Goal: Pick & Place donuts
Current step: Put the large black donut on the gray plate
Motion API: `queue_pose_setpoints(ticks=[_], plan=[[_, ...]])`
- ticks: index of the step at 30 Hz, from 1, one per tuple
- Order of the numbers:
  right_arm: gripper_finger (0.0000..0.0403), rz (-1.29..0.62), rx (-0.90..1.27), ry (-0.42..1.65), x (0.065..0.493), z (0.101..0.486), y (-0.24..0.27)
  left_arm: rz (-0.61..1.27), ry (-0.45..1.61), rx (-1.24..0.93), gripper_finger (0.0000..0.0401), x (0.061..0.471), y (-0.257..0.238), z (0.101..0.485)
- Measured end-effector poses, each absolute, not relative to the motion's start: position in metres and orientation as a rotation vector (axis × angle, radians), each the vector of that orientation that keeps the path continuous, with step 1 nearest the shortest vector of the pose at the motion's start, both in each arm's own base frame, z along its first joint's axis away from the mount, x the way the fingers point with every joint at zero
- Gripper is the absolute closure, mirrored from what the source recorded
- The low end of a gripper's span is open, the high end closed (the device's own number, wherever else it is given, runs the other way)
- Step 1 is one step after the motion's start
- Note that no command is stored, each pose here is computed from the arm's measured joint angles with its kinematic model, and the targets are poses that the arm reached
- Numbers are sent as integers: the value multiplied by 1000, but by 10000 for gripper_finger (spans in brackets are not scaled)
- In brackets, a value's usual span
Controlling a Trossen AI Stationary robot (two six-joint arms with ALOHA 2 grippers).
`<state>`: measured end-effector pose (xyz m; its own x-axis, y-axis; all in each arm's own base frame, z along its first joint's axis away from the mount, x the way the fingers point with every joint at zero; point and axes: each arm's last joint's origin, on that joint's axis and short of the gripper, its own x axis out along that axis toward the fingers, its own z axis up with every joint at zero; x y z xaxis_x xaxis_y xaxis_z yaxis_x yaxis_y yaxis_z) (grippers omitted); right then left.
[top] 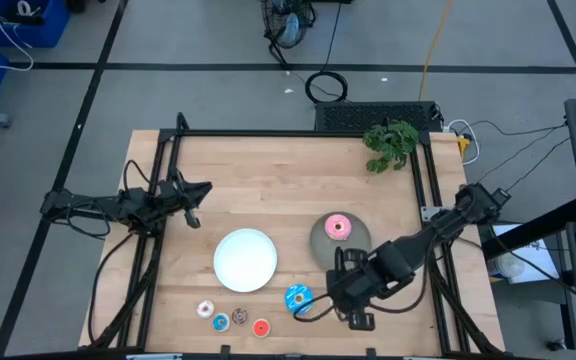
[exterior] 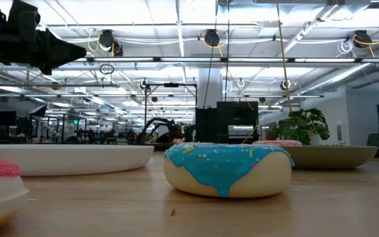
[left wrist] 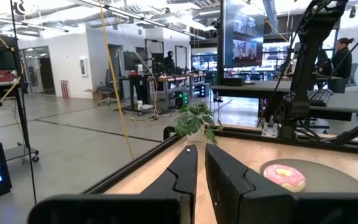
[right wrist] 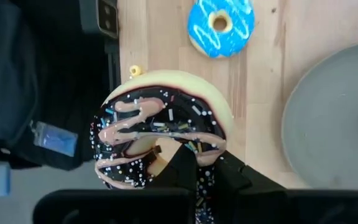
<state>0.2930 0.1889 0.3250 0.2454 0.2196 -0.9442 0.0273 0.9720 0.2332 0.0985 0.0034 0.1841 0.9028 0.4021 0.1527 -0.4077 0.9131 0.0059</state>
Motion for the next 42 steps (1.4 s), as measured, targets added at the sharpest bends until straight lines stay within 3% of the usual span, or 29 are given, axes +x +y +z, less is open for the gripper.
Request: queue_pose_setpoints(ticks=[42], plan=[[394,35,140,1342,293,302,182,418,-150,38,364,99,3,184]])
